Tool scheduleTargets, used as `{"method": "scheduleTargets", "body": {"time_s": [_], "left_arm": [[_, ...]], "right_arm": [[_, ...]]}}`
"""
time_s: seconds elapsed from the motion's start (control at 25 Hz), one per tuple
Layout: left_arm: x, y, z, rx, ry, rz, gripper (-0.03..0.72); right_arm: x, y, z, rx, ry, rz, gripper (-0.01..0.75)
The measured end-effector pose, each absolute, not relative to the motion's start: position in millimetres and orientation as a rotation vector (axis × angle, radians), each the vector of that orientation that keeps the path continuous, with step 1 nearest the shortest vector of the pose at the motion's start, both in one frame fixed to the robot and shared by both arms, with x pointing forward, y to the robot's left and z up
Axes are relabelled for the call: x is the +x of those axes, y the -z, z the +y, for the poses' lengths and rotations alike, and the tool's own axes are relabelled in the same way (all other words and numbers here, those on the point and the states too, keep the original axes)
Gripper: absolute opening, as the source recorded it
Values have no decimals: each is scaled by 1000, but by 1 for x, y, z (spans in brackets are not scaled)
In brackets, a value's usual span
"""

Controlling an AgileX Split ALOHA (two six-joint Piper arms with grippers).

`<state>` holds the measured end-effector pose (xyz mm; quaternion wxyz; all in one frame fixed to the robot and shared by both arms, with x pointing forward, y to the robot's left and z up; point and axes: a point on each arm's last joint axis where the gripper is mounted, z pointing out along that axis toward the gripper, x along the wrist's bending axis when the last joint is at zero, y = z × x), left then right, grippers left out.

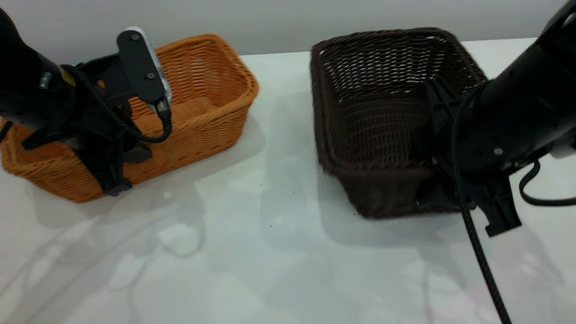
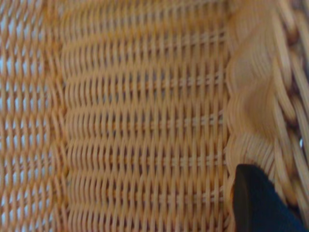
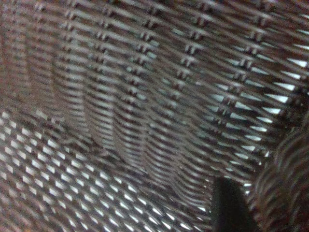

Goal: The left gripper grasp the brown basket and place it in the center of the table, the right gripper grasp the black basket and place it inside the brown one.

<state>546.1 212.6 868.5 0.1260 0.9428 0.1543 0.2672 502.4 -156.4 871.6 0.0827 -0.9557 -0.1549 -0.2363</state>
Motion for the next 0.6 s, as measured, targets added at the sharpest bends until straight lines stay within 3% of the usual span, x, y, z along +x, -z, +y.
{"method": "scheduleTargets", "body": {"time_s": [0.08, 0.6], "left_arm": [[545, -868, 213, 2758, -766, 438, 106], [523, -861, 194, 2919, -546, 179, 106]], "right_arm": [[505, -879, -159, -2859, 769, -437, 242], [522, -927, -211, -2756, 942, -580, 241]]}}
